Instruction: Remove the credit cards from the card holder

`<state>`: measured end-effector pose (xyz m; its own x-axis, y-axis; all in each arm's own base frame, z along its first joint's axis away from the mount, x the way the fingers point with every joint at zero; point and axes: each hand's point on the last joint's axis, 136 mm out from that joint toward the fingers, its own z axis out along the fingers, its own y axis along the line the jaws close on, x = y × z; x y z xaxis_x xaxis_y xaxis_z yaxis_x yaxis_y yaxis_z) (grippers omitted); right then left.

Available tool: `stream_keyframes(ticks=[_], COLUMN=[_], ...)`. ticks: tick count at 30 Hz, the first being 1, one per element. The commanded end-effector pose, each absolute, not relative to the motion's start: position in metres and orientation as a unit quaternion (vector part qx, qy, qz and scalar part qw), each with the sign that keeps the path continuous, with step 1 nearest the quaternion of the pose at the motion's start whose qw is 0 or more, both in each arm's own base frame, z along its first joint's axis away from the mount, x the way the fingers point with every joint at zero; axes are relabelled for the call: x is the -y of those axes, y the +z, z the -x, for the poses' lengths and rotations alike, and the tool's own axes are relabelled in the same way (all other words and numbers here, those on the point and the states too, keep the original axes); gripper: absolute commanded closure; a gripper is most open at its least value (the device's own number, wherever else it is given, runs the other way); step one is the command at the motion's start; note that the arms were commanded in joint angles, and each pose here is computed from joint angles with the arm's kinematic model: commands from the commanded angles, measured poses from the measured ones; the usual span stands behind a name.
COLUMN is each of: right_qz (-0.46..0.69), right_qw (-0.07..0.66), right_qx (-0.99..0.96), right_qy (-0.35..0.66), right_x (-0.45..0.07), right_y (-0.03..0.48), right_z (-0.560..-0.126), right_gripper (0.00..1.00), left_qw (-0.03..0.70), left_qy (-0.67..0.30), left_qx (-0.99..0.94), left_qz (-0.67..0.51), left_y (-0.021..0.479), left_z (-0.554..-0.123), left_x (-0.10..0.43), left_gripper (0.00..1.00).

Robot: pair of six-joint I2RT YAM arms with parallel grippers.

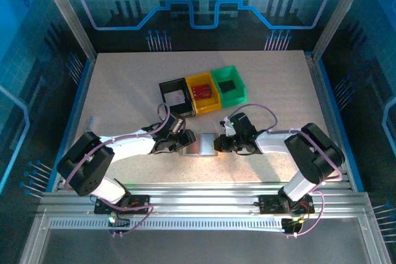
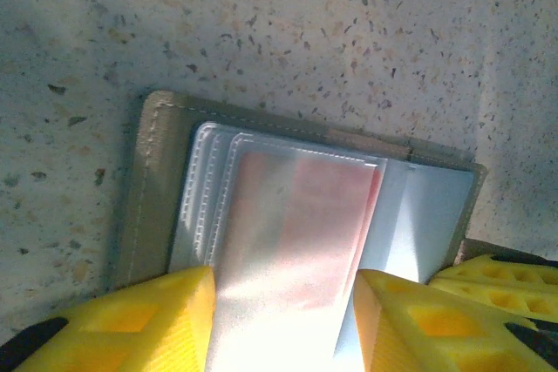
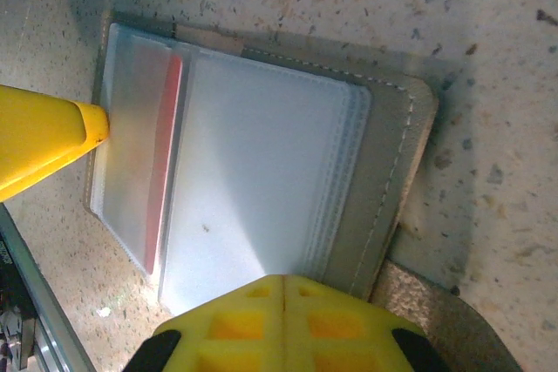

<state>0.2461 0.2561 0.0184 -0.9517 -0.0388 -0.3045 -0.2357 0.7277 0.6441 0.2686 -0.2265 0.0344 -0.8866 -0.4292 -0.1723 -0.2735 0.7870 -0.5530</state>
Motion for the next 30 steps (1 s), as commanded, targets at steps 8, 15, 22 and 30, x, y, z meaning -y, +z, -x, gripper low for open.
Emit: stream_keyframes(ticks=[8, 15, 22, 30], right_qz=[0.072, 0.073, 0.072, 0.072], right_qw=[0.123, 0.124, 0.123, 0.121], right_qx=[-0.925, -0.925, -0.924, -0.924], right_qy=[0.353, 0.352, 0.355, 0.356], right_x=[-0.257, -0.256, -0.256, -0.257], right_y=[0.007, 0.007, 0.007, 0.006], right_z=[-0.242, -0.241, -0.24, -0.24], right_gripper=[1.0, 1.0, 1.0, 1.0], left_qw=[0.158, 0.171, 0.162, 0.152], left_qy=[-0.241, -0.234, -0.24, -0.237], left_qx=[-0.945, -0.945, -0.945, -0.948], left_qz=[0.156, 0.151, 0.152, 0.148], left_y=[0.036, 0.043, 0.038, 0.031], left_z=[-0.265, -0.264, -0.264, -0.26], left_x=[0.216, 0.211, 0.216, 0.218], left_gripper=[0.54, 0.53, 0.53, 0.53])
